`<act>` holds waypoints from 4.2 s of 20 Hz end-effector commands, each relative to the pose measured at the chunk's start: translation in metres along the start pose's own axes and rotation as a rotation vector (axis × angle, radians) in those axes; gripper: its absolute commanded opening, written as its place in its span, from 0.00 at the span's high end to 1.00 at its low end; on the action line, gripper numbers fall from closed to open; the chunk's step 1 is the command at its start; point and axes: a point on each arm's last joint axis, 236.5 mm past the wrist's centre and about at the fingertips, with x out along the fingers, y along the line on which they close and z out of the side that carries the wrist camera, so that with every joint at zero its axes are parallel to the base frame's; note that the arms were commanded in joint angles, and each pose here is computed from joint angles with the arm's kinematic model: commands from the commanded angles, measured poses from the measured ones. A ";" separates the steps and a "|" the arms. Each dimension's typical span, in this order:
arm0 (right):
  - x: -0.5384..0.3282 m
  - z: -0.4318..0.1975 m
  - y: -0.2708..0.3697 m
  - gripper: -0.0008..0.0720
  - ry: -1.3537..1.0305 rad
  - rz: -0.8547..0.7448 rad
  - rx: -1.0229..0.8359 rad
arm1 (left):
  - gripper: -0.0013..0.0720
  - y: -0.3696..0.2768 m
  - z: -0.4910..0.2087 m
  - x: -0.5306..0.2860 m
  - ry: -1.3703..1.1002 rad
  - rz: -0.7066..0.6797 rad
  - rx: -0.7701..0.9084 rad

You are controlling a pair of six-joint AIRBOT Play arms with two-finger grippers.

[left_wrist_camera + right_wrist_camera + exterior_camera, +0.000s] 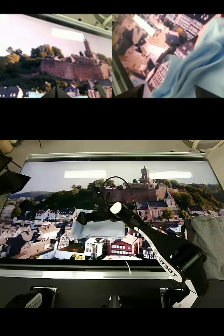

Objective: Fold the shirts.

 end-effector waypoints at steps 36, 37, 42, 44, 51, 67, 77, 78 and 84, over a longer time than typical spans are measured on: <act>-0.488 0.039 -0.192 0.97 -0.263 -0.482 0.223 | 0.94 0.013 -0.049 0.000 0.107 0.018 0.044; -0.518 0.031 -0.195 0.97 -0.306 -0.522 0.254 | 0.94 0.013 -0.049 0.000 0.105 0.018 0.054; -0.612 -0.029 -0.194 0.97 -0.396 -0.625 0.410 | 0.94 0.014 -0.044 0.000 0.083 0.023 0.066; -0.630 -0.057 -0.185 0.97 -0.386 -0.634 0.453 | 0.94 0.015 -0.040 0.001 0.068 0.026 0.081; -0.673 -0.164 -0.164 0.97 -0.182 -0.892 0.699 | 0.94 0.031 -0.034 0.020 0.050 0.050 0.081; -0.621 -0.318 -0.189 0.88 0.151 -0.969 1.065 | 0.94 0.031 -0.040 0.036 0.074 0.022 0.063; -0.770 -0.102 -0.206 0.07 -0.254 -1.478 0.158 | 0.95 -0.009 -0.018 0.036 0.056 0.012 0.230; -0.763 -0.052 -0.196 0.07 -0.272 -1.501 -0.018 | 0.95 0.002 -0.019 0.045 0.092 0.092 0.247; -0.524 0.023 -0.203 0.10 -0.037 -1.041 -0.093 | 0.25 0.065 -0.114 0.085 0.558 0.466 0.244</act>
